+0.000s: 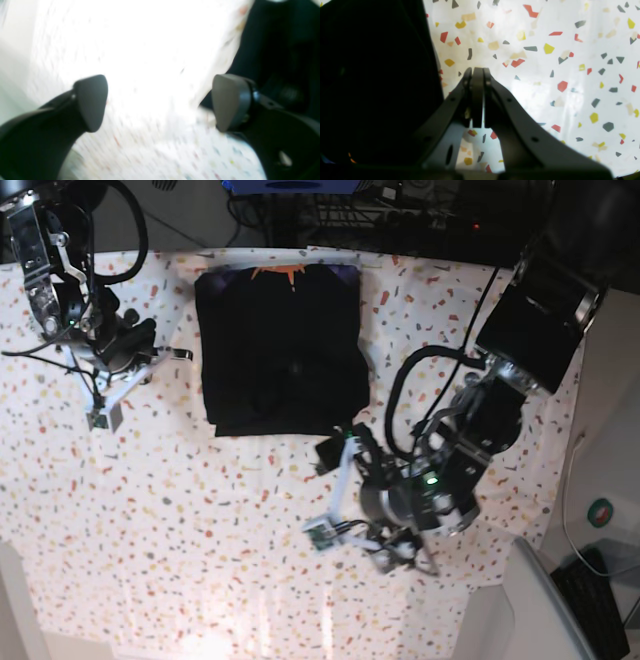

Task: Layout the t-shirt on the table in an organized manner, then fold the t-shirt properly
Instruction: 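Push the bundle's side edge straight with the left gripper, then press and smooth the folded shirt's top with the right gripper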

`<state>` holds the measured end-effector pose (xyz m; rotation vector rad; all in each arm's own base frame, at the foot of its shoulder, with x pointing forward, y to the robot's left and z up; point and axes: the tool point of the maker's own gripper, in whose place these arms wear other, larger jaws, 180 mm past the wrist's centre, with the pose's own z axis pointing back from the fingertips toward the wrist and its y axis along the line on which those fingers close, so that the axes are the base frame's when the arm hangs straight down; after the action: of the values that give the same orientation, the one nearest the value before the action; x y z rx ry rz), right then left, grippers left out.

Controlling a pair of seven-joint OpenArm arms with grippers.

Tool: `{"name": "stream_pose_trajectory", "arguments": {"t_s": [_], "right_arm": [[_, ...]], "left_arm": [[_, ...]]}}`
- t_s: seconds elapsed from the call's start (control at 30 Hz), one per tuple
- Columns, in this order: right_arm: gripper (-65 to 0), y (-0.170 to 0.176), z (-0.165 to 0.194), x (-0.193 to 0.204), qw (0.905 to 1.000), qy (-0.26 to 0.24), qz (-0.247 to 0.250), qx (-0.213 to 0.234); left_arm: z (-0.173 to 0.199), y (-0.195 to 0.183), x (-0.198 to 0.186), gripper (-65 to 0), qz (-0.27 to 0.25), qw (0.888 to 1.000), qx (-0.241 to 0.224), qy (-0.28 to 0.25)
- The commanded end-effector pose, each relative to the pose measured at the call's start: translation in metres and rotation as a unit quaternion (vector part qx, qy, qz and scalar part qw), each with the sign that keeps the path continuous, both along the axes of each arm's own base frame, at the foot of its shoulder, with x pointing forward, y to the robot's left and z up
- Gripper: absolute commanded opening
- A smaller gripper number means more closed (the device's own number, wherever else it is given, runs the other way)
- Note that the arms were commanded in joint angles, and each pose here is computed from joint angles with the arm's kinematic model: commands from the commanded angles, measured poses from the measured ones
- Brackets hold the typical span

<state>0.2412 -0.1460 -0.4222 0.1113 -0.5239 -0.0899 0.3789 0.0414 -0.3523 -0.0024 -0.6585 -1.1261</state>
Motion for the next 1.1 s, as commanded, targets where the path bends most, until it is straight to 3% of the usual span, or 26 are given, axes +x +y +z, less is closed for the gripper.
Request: {"name": "stream_pose_trajectory", "arguments": {"t_s": [0.0,0.13,0.23,0.33,0.43,0.6,0.7,0.83,0.9,1.0,1.07], "right_arm": [[-65.0,-0.002,0.011,0.01,0.9997,-0.023,0.003,-0.001],[-65.0,0.001,0.014,0.015,0.9995,-0.031,0.012,0.001],[-65.0,0.018,0.019,0.021,0.9968,-0.046,0.064,0.014],[-65.0,0.035,0.025,0.024,0.9909,-0.062,0.117,0.025],[-65.0,0.042,0.03,0.025,0.9872,-0.071,0.14,0.03],[-65.0,0.084,0.035,0.011,0.9783,-0.073,0.185,0.058],[-65.0,0.101,0.04,0.012,0.9712,-0.08,0.216,0.061],[-36.3,0.112,0.052,0.027,0.9652,-0.103,0.233,0.06],[-30.9,0.114,0.058,0.035,0.9621,-0.112,0.243,0.054],[-30.9,0.136,0.063,0.033,0.9497,-0.118,0.285,0.055],[-30.6,0.159,0.067,0.029,0.9345,-0.123,0.33,0.053]], "left_arm": [[0.001,0.013,-0.004,-15.0,0.02,1.0,-0.016,0.005],[-0.029,0.057,-0.042,-47.9,0.096,0.992,-0.065,0.058],[-0.043,0.069,-0.061,-65.0,0.122,0.985,-0.095,0.073],[-0.055,0.089,-0.077,-65.0,0.164,0.976,-0.116,0.083],[-0.073,0.133,-0.105,-65.0,0.241,0.957,-0.128,0.093],[-0.096,0.225,-0.148,-65.0,0.382,0.909,-0.144,0.082],[-0.095,0.262,-0.166,-65.0,0.434,0.887,-0.147,0.063],[-0.088,0.274,-0.18,-65.0,0.45,0.88,-0.144,0.052],[-0.085,0.266,-0.182,-64.5,0.438,0.886,-0.143,0.052],[-0.083,0.249,-0.18,-40.5,0.42,0.893,-0.151,0.052],[-0.083,0.244,-0.18,-29.3,0.418,0.894,-0.154,0.053]]}}
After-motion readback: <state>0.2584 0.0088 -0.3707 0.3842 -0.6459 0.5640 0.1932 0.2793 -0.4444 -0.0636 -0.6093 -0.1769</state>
